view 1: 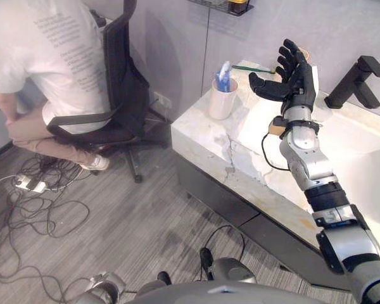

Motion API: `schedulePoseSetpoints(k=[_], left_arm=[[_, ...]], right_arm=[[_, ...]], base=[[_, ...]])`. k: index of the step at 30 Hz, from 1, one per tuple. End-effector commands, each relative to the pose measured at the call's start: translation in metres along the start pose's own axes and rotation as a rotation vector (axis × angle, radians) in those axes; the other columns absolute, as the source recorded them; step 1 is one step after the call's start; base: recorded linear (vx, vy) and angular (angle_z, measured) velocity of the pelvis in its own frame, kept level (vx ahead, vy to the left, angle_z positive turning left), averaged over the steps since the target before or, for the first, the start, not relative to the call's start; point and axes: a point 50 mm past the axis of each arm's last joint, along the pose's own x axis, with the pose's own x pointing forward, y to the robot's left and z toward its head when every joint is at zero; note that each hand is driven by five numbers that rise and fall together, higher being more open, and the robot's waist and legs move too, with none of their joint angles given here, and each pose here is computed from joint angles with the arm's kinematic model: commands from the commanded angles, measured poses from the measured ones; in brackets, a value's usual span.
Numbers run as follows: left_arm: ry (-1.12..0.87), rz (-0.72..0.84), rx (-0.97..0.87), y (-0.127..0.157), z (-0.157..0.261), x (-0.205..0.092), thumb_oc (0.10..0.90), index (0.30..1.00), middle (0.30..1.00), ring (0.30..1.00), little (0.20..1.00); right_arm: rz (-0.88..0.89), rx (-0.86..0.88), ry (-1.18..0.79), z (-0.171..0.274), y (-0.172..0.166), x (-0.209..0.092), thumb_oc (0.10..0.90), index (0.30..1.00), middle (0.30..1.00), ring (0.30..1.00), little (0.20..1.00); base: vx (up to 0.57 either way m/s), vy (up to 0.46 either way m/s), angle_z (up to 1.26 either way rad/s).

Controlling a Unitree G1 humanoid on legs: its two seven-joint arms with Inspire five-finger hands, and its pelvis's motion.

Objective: Organize the bathroom.

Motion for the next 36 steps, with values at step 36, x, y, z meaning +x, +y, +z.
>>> schedulePoseSetpoints(k=[36], left_arm=[[0.109, 0.022, -0.084, 0.003, -0.048, 0.010, 0.800, 0.900, 0.900, 0.900, 0.900]], right_arm=[[-0.892, -0.345, -0.352, 0.166, -0.269, -0.010, 0.800, 0.900, 0.900, 0.900, 0.900]], base=[[-0.03, 0.017, -0.15]])
